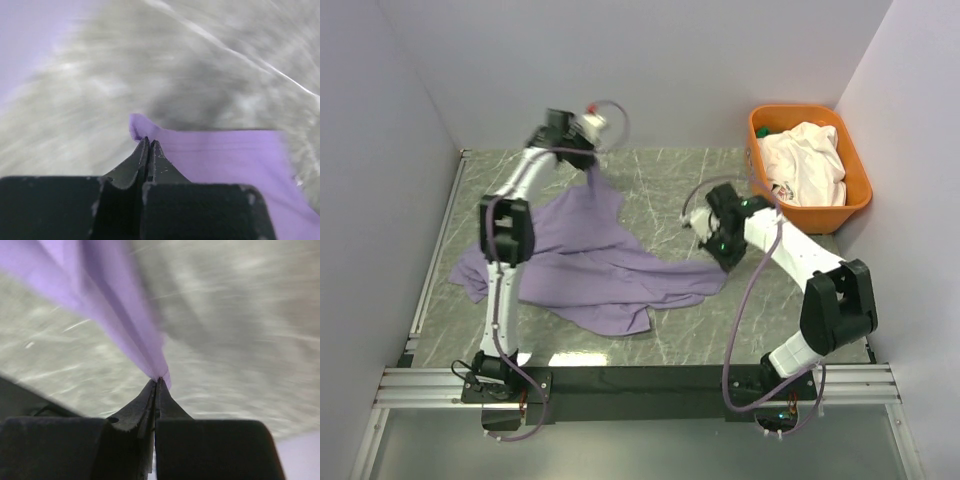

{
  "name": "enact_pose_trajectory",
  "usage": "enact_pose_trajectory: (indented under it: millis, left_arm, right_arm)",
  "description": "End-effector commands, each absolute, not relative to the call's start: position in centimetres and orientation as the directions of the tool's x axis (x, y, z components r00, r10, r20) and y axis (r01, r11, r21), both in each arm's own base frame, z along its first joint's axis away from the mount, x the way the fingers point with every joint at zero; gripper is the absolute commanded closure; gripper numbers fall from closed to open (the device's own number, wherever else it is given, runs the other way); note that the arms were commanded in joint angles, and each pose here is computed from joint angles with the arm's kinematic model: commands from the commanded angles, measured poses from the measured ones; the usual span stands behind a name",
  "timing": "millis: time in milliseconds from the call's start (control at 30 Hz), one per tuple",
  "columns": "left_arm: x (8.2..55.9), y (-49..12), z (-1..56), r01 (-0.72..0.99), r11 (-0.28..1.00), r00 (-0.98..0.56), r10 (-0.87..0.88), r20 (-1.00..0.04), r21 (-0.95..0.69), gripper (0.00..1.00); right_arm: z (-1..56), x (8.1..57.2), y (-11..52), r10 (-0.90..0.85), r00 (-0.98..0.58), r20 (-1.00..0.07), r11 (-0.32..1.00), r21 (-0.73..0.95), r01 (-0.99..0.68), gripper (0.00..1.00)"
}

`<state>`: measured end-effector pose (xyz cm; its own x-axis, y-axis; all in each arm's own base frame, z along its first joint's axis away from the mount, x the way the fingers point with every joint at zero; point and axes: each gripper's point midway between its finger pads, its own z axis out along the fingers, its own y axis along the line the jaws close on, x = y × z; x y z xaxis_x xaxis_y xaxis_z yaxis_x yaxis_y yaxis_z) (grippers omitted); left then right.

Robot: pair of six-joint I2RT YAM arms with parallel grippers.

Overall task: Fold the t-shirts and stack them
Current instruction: Flatten the tshirt out

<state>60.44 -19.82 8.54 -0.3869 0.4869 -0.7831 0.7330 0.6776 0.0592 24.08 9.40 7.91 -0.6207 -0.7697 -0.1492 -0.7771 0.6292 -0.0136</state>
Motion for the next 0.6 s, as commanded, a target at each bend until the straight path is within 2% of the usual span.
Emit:
enact_pose_trajectory:
  millis: [0, 167, 300, 467, 567]
  left_arm:
    - [62.4, -13.1, 30.3, 0.554, 0.818, -0.136, 0.269, -0.953, 0.152, 1.00]
    - [58.8, -6.4, 40.9, 0.397, 0.901, -0.006, 0.194, -0.981, 0.176, 1.00]
    - [55.6, -1.5, 47.2, 0.281, 0.948, 0.079, 0.132, -0.988, 0.149, 1.00]
    - [49.9, 2.8, 54.4, 0.168, 0.977, 0.218, 0.094, -0.971, 0.132, 1.00]
    - [46.3, 4.1, 57.8, 0.106, 0.985, 0.296, 0.099, -0.950, 0.136, 0.99]
  right_arm:
    - [14.1, 30.3, 7.8, -0.763, -0.587, -0.272, 0.641, -0.196, -0.742, 1.00]
    - [20.1, 36.8, 7.0, -0.741, -0.565, -0.362, 0.670, -0.346, -0.657, 1.00]
    - [27.7, 42.0, 6.5, -0.718, -0.507, -0.477, 0.696, -0.471, -0.542, 1.00]
    - [36.3, 44.9, 4.8, -0.714, -0.415, -0.564, 0.699, -0.613, -0.369, 1.00]
    - [41.0, 45.0, 3.7, -0.710, -0.359, -0.606, 0.699, -0.671, -0.248, 1.00]
